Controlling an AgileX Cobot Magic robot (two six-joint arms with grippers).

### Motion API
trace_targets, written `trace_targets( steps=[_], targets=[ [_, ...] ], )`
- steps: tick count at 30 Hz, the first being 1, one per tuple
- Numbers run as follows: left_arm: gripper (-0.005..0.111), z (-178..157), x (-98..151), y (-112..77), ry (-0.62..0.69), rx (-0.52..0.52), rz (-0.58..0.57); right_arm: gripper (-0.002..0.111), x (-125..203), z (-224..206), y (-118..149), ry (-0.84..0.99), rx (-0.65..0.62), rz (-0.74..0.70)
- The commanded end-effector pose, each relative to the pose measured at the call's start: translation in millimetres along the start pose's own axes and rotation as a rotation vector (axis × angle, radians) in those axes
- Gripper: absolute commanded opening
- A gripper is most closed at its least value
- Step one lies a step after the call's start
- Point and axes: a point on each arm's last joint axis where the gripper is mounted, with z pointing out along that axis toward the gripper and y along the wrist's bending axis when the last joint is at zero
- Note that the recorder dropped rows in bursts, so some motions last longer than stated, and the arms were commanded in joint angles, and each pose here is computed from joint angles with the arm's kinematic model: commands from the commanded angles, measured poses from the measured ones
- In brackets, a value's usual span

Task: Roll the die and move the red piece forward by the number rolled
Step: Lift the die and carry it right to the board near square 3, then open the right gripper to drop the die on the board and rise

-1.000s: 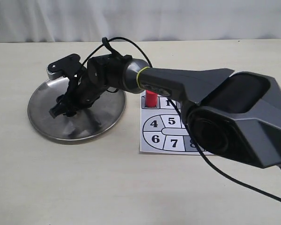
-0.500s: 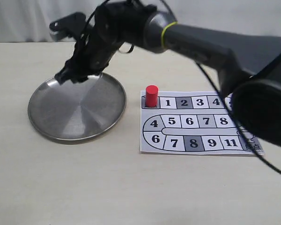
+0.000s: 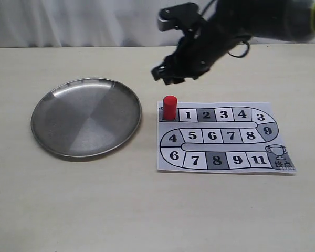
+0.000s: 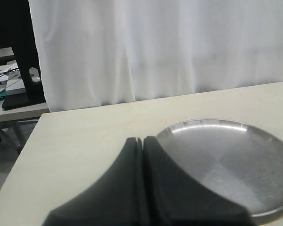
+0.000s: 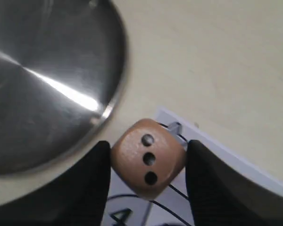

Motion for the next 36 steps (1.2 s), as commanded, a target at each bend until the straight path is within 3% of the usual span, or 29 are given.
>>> trace_targets(
  steps=[1,6,16,26,32,36],
  targets=[
    [0.0,0,0,0.2,-0.009,-0.004,-0.002,0.004,37,-7,-50,-0.041,0.073,0.167],
    [0.0,0,0,0.2,-0.009,-0.004,-0.002,0.004,67,5,-75,0.032,0.099,0.264],
    [0.0,0,0,0.2,-0.009,-0.004,-0.002,0.005,80,32,-75,0.095,0.096,0.248],
    [0.0,0,0,0.2,-0.009,-0.004,-0.002,0.056,81,36,-76,0.089,0.101,0.249],
    [0.0,0,0,0.2,-0.009,-0.004,-0.002,0.074,80,36,-76,0.074,0.106,0.255],
    [0.0,0,0,0.2,-0.009,-0.004,-0.002,0.077,80,36,-76,0.074,0.106,0.255]
  ],
)
